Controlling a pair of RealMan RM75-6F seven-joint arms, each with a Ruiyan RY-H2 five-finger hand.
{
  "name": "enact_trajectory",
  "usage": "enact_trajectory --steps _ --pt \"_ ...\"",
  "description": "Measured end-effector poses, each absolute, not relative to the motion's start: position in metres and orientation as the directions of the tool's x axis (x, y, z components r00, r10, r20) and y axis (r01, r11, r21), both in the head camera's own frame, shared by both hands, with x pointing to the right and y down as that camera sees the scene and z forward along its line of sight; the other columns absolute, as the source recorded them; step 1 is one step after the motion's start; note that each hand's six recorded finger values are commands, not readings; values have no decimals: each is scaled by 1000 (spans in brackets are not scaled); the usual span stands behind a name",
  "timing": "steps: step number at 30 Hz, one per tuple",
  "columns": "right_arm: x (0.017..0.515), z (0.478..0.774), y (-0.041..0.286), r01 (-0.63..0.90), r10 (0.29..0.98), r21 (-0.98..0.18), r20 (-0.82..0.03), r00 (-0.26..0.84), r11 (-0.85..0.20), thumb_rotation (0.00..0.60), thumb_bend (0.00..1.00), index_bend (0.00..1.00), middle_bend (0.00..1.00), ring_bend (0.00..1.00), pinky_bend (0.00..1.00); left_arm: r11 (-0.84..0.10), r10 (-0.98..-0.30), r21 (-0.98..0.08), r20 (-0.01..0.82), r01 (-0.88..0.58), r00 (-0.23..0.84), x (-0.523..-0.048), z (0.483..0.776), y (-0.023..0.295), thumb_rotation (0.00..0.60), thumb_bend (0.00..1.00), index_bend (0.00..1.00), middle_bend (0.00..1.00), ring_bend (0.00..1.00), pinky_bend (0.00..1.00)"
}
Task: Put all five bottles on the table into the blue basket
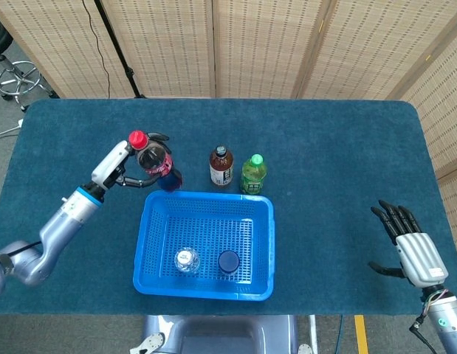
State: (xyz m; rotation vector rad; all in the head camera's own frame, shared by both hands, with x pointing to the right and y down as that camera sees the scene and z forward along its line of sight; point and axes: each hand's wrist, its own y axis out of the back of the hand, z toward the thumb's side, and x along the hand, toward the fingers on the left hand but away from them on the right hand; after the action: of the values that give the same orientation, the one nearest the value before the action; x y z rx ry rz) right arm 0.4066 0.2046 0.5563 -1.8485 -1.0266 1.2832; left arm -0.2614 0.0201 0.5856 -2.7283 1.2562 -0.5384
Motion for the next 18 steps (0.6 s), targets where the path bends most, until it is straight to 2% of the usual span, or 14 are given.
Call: enact_trajectory --steps 5,10,13,18 --pt "405 556 206 228 875 -848 -436 213 -478 600 0 0 0 0 0 -740 -672 -214 278 -638 687 -255 573 53 600 496 474 439 330 409" --pt "404 557 207 224 872 -847 -439 216 -482 600 0 0 0 0 0 -808 -589 -237 302 -540 749 -247 582 94 600 491 474 439 330 409" --pt "405 556 207 225 873 -847 -439 213 -481 600 0 0 0 0 0 -828 -559 -245 312 -504 768 -241 590 112 600 491 474 439 330 409" --pt "406 556 207 226 874 -847 -439 211 -480 600 0 0 0 0 0 -831 -553 -270 322 -486 768 -236 602 123 600 490 472 439 322 409"
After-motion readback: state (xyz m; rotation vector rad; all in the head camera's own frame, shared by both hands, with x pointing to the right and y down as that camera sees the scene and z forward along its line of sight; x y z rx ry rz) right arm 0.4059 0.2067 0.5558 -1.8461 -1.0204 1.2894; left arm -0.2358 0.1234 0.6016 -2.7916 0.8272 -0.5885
